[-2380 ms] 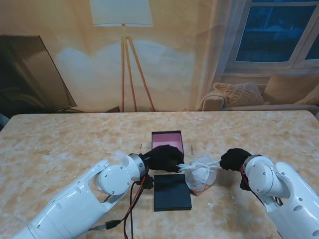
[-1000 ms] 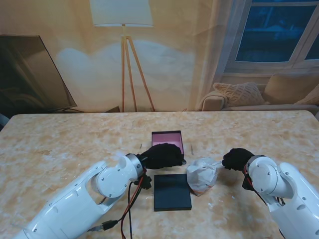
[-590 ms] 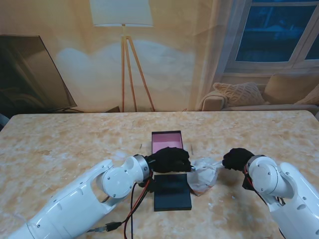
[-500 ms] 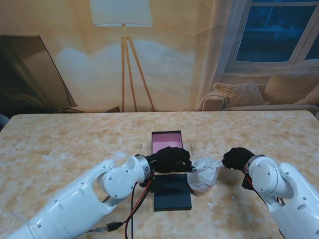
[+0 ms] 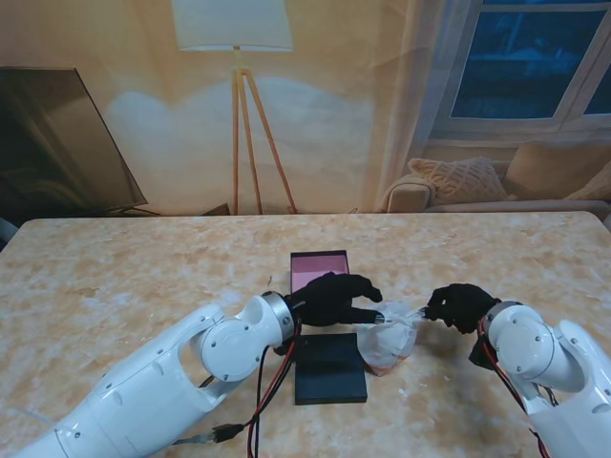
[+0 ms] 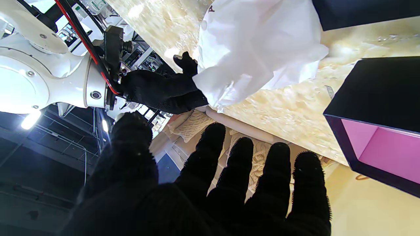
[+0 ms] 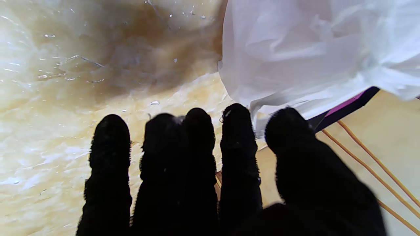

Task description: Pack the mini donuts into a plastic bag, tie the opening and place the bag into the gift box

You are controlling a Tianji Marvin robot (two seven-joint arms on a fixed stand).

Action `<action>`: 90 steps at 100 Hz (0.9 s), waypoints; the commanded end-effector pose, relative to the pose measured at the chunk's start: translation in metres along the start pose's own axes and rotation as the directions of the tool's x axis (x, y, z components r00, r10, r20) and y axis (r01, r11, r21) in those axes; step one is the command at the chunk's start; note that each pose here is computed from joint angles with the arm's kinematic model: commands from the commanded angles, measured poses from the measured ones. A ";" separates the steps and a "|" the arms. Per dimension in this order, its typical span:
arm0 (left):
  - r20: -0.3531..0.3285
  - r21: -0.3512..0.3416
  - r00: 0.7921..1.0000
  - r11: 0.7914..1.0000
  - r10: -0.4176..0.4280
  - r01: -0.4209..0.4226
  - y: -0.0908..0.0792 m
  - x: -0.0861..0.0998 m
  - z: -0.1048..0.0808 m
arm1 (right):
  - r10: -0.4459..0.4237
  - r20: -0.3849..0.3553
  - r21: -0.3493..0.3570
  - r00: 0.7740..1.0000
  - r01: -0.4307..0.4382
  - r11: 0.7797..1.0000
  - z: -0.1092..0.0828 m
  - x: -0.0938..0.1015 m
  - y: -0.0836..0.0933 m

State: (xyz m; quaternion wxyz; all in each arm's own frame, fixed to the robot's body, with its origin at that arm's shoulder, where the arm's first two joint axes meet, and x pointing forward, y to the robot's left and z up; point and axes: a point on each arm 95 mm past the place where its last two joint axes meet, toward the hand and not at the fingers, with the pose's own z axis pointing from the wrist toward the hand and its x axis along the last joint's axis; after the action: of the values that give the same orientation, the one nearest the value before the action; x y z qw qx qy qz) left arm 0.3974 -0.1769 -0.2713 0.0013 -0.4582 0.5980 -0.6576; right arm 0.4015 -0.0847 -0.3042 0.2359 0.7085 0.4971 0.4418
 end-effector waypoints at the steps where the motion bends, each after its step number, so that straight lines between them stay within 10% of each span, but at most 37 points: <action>1: -0.007 -0.006 1.000 1.000 -0.006 0.006 0.001 0.004 0.002 | 0.007 -0.023 0.021 1.000 -0.006 1.000 -0.005 0.002 -0.005; 90: -0.111 -0.098 0.991 0.991 0.080 -0.091 0.010 0.024 0.034 | -0.012 -0.049 -0.218 0.999 0.001 0.976 -0.027 -0.009 0.007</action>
State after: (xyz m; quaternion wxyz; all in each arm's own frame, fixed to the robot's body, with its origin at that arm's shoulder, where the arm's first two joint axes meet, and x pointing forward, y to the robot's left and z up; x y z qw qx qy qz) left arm 0.3993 -0.2139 -0.2722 -0.0231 -0.4068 0.6406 -0.6509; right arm 0.3824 -0.1004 -0.2815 0.3096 0.6568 0.4509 0.5191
